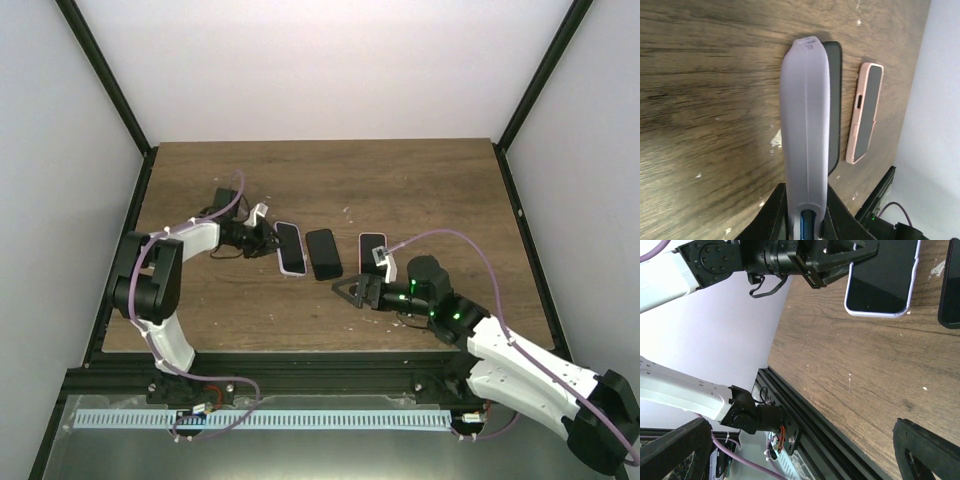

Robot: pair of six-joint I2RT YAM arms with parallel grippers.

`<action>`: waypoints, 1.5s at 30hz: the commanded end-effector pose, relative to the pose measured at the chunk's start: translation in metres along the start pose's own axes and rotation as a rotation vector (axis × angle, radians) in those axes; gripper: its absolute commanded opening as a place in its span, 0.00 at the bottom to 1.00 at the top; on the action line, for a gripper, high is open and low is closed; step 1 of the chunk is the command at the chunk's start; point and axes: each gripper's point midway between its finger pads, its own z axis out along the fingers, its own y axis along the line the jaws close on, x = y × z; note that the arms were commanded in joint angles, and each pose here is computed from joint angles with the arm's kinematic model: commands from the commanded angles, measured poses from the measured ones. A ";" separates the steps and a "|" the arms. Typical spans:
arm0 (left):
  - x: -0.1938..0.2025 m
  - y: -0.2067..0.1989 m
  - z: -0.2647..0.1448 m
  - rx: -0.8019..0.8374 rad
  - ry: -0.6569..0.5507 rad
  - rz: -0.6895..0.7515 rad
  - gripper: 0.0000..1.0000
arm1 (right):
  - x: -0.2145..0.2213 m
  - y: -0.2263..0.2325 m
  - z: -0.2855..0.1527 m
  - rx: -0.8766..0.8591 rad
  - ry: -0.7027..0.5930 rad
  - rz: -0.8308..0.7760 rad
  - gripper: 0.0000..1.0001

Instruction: Put the phone into the phone case

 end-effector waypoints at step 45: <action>0.033 -0.042 -0.111 -0.201 -0.270 0.302 1.00 | -0.069 -0.035 -0.082 0.577 -0.343 -0.017 1.00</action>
